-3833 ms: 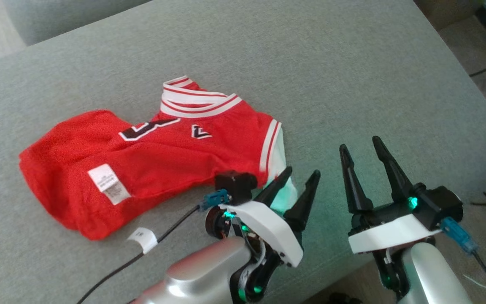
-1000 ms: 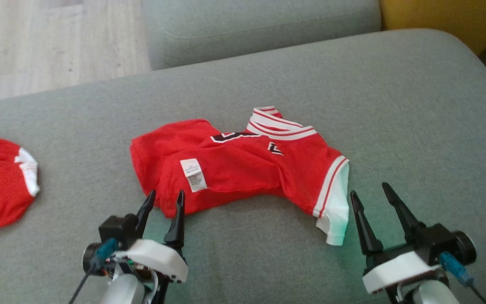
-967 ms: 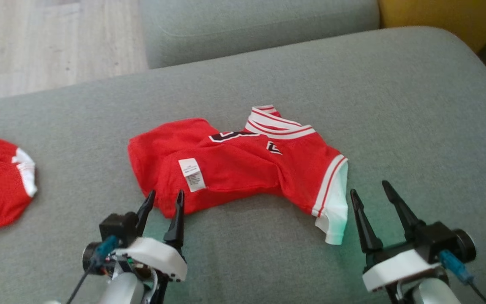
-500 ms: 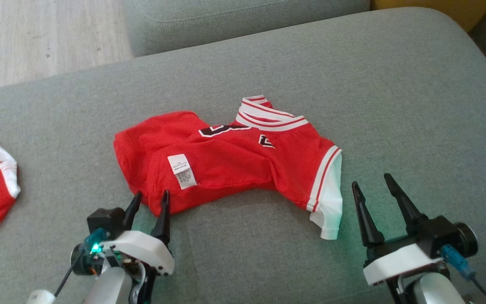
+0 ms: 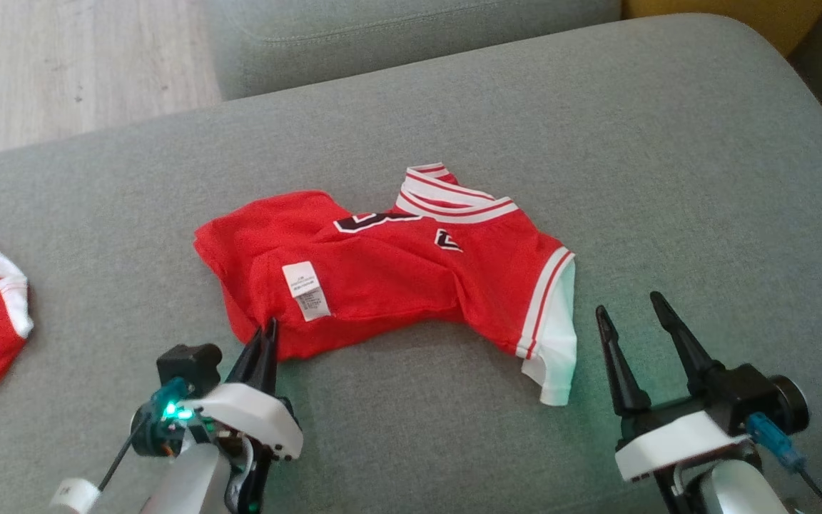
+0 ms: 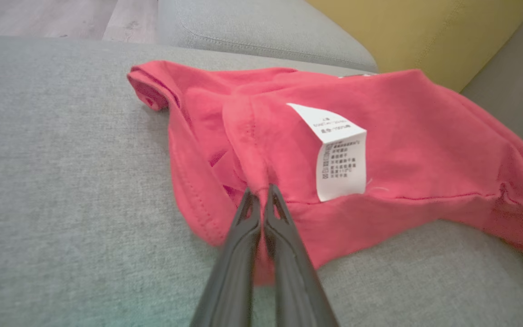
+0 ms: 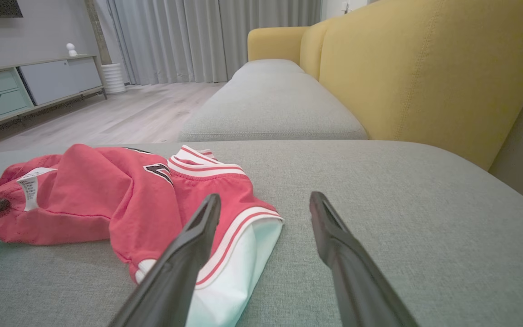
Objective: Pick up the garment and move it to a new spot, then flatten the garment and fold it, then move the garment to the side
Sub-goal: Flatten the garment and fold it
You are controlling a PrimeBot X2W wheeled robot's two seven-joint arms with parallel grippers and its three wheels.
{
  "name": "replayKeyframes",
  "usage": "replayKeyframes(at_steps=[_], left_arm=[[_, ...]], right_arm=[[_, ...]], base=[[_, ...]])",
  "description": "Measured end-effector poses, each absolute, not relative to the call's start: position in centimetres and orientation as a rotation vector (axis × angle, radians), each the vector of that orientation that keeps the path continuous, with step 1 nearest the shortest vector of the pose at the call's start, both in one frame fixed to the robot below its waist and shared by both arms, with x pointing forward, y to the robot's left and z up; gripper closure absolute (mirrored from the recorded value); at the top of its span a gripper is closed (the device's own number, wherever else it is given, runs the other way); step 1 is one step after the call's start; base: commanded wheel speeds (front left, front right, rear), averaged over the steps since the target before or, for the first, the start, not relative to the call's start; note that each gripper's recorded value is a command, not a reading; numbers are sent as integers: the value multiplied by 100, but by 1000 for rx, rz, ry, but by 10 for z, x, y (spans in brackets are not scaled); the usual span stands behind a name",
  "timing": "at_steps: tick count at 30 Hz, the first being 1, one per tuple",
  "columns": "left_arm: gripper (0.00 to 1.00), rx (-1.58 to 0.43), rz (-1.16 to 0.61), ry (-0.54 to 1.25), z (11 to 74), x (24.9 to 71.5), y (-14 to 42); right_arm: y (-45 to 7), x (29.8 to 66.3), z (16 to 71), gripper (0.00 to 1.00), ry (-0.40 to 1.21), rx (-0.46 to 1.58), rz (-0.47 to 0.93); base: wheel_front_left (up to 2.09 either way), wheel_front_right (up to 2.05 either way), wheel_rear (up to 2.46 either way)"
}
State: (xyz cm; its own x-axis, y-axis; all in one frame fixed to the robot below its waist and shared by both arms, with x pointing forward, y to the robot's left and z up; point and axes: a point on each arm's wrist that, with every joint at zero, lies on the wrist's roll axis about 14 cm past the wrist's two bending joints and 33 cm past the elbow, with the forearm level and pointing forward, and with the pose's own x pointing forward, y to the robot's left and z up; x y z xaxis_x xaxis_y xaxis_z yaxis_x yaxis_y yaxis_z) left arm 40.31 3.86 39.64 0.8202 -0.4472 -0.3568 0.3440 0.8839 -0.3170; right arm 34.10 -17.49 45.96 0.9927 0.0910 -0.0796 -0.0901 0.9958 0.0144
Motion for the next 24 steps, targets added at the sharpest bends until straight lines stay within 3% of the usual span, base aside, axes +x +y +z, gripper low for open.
replayKeyframes(at_steps=[10, 20, 24], left_arm=[[100, -317, -401, 297, 434, 399, 51], [100, -398, -262, 328, 420, 322, 105], [91, -404, -210, 362, 405, 296, 116]], right_arm=[[-167, 345, 467, 0, 54, 12, 118], [-141, 340, 464, 0, 60, 17, 201], [-130, 342, 465, 0, 56, 15, 236]], base=[[0, 0, 0], [0, 0, 0], [0, 0, 0]])
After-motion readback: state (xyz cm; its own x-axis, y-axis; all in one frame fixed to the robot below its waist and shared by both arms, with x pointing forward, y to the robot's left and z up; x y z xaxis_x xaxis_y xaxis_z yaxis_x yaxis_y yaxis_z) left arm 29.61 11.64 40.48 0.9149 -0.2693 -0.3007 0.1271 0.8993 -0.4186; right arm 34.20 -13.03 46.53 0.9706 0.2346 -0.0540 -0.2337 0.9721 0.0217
